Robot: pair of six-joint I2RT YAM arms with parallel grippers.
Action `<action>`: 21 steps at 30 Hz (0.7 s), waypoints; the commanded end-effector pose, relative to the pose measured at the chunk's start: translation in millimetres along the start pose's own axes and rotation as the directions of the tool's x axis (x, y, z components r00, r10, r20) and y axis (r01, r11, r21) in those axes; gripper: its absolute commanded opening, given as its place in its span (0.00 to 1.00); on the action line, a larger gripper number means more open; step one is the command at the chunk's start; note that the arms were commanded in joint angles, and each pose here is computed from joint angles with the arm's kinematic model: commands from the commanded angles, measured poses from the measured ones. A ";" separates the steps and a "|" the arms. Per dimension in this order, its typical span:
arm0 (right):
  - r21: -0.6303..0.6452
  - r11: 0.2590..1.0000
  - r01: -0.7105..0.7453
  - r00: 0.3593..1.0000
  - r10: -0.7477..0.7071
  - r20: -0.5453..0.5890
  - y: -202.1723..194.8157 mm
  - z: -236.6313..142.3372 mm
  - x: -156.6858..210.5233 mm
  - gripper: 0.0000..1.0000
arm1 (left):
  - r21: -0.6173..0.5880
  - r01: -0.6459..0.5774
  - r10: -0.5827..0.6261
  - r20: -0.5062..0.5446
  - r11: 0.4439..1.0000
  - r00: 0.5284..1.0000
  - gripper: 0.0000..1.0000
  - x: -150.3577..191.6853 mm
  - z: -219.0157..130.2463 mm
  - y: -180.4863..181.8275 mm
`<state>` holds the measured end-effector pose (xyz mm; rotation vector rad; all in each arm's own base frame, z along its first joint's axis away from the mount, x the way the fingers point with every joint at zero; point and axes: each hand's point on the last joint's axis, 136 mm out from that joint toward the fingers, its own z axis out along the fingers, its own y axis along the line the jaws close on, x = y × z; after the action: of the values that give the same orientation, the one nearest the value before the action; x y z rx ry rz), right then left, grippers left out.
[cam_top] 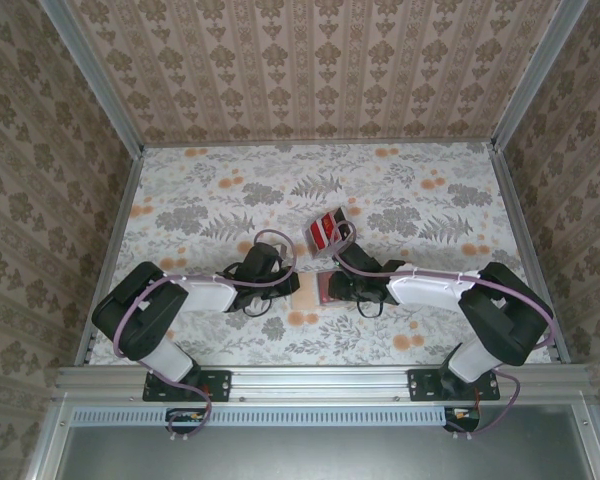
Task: Put the credit cards into the card holder
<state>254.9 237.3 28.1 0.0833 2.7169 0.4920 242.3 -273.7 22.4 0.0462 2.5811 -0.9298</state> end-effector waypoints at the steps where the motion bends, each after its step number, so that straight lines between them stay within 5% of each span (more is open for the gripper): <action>1: -0.226 0.974 0.015 1.000 -0.014 0.005 61.6 -15.2 -14.1 0.40 | -0.043 0.015 -0.016 -0.037 0.999 0.999 0.01 9.2 7.1 8.6; 21: -0.292 0.956 0.031 0.999 -0.027 0.019 82.0 -29.3 -20.0 0.42 | -0.041 0.013 -0.015 -0.053 0.999 0.998 0.00 9.5 12.3 7.4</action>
<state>260.8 290.8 84.0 -0.0224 2.5999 0.8198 249.4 -277.7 22.1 0.0411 2.5750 -0.9196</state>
